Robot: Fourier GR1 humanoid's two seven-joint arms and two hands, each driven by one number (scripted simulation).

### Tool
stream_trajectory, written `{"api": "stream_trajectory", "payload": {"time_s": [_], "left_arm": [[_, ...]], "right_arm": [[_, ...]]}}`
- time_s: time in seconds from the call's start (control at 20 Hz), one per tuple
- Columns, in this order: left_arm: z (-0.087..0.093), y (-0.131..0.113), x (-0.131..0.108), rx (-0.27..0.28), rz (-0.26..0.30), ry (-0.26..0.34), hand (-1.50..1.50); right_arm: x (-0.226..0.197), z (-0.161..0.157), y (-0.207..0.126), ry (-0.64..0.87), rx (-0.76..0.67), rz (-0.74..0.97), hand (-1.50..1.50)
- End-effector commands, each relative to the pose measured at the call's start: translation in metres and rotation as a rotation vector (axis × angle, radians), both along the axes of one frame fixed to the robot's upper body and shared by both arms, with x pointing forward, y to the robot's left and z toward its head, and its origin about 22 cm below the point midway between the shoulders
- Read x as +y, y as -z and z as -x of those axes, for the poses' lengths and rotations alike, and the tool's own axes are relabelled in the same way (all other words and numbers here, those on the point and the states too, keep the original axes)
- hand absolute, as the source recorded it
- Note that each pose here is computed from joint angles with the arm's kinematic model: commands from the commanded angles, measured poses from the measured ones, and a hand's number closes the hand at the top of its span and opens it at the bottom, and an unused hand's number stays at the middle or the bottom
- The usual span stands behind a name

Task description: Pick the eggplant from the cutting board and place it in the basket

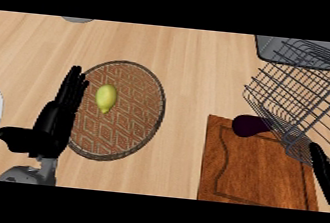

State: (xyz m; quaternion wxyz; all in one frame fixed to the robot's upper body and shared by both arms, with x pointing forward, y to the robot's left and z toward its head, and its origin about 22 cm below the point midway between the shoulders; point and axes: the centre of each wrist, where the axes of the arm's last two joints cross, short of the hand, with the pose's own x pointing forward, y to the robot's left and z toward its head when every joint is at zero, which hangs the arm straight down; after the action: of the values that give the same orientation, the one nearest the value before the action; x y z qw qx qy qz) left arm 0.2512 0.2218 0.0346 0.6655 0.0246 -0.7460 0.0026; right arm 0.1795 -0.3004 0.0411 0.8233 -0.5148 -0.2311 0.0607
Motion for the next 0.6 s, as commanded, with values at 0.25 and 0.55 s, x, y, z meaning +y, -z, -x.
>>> {"api": "stream_trajectory", "payload": {"time_s": [0.25,0.55], "left_arm": [[0.002,0.004,0.005,0.008,-0.001,-0.008,0.0],[-0.002,-0.009,0.007,-0.014,-0.001,-0.037,0.0]], "right_arm": [[0.029,0.001,0.03,0.205,0.228,-0.034,-1.5],[0.056,-0.008,0.036,0.218,0.22,-0.041,-1.5]]}}
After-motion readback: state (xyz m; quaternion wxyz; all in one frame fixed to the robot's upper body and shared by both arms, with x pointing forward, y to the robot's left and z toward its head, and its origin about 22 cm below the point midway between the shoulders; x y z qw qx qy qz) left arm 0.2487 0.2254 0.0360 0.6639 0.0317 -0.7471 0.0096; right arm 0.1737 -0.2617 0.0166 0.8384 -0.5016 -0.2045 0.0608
